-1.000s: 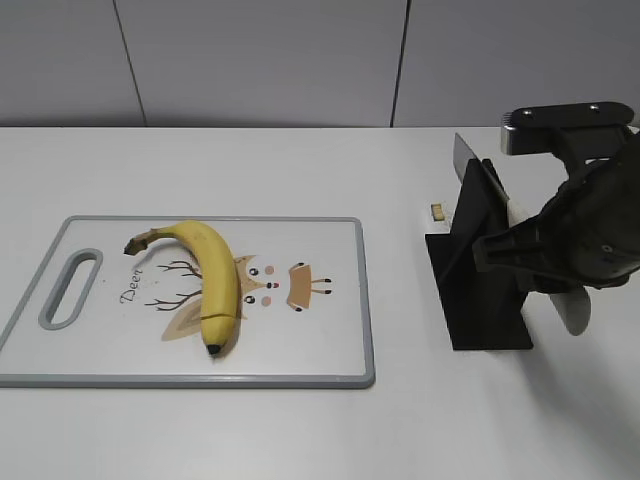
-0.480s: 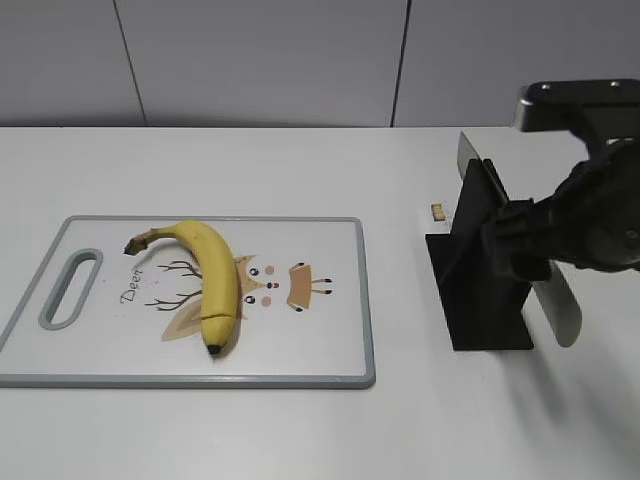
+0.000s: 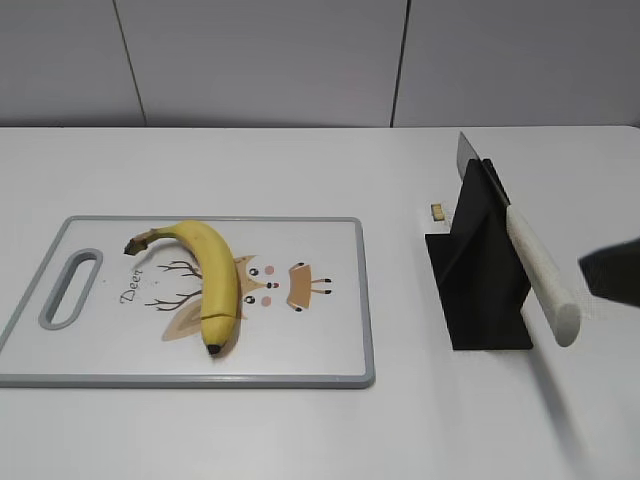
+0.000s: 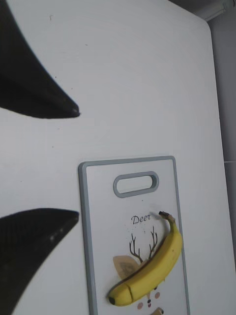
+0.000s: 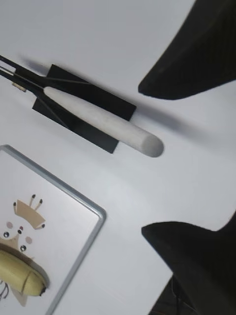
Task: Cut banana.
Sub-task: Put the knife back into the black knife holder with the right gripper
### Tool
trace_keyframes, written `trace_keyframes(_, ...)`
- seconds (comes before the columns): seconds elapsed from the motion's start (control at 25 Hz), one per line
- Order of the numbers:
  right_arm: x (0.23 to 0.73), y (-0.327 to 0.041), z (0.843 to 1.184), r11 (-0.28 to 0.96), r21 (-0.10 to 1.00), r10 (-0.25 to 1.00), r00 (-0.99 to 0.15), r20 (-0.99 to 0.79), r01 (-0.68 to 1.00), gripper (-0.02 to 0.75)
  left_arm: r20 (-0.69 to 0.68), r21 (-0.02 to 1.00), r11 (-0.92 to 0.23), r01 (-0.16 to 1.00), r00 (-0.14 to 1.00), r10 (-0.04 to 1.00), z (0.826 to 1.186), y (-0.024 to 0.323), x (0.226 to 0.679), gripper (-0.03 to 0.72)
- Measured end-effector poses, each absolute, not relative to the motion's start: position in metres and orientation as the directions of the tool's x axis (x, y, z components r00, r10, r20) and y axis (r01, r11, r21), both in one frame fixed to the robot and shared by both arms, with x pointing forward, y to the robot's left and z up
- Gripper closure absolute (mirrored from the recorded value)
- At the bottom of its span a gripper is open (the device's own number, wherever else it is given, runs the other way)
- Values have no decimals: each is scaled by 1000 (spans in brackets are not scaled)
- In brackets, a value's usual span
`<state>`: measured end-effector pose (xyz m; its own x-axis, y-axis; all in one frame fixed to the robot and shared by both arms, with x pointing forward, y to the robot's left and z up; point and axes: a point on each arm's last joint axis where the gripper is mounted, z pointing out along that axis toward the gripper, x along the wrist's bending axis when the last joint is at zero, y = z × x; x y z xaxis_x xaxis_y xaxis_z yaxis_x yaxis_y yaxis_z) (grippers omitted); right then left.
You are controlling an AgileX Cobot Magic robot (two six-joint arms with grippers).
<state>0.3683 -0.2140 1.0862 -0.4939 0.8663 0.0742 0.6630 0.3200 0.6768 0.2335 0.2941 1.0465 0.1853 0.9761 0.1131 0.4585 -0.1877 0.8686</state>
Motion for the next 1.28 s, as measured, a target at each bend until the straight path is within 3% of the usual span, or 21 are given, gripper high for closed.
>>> trace_keyframes(0.6, 260, -280, 1064, 278, 783, 843, -533, 80, 557, 146, 113, 869, -188, 459, 185, 976, 1046, 294, 233, 135)
trace_keyframes(1.28, 250, -287, 1054, 256, 826, 844, -532, 63, 502, 147, 112, 869, -187, 458, 186, 976, 1046, 294, 233, 135)
